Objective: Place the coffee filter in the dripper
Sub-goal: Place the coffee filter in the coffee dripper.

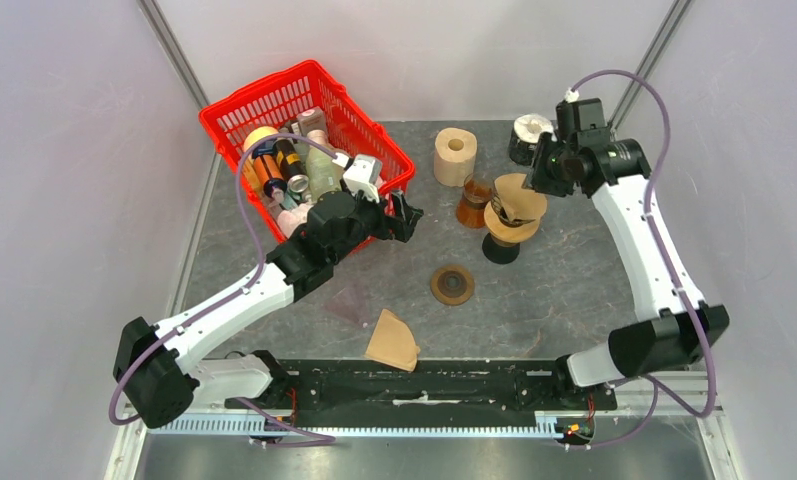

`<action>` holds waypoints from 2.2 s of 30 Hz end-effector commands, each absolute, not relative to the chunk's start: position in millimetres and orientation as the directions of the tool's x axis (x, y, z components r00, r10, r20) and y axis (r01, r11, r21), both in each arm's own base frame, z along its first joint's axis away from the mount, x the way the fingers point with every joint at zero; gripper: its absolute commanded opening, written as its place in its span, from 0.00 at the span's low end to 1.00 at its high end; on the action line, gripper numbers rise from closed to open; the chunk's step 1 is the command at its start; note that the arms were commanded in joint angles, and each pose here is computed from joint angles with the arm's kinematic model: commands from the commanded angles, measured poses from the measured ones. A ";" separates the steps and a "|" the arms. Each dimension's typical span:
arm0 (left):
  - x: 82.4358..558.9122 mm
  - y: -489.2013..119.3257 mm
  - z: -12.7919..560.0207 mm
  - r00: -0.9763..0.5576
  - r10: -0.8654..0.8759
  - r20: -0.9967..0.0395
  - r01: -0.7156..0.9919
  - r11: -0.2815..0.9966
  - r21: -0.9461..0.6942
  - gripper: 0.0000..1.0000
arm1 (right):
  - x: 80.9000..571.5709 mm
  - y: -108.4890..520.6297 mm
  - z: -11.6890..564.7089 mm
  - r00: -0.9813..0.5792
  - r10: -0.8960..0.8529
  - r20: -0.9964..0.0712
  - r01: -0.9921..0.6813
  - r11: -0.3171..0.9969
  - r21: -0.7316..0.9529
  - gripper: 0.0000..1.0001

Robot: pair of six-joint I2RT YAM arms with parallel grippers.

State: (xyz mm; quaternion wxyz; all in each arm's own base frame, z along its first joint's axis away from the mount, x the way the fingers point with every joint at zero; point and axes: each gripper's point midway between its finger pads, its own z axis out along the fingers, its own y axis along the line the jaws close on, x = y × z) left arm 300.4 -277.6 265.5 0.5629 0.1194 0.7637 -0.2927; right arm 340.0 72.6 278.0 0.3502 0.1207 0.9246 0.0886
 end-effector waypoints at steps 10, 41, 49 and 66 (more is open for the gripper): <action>305.9 -272.9 277.3 -0.299 -0.189 -0.935 0.492 0.809 -0.321 0.93 | 354.9 87.8 227.3 -0.847 0.230 -0.479 0.129 0.964 0.233 0.26; 309.7 -268.2 273.3 -0.299 -0.186 -0.936 0.463 0.829 -0.313 0.93 | 354.1 82.8 164.5 -0.922 0.180 -0.344 0.140 0.981 0.137 0.19; 310.3 -268.6 271.3 -0.301 -0.181 -0.936 0.462 0.831 -0.310 0.93 | 352.9 86.2 158.7 -0.930 0.152 -0.334 0.116 0.985 0.124 0.19; 310.2 -268.2 271.6 -0.300 -0.182 -0.937 0.462 0.831 -0.309 0.93 | 348.7 93.0 160.5 -0.935 0.127 -0.330 0.091 0.988 0.123 0.33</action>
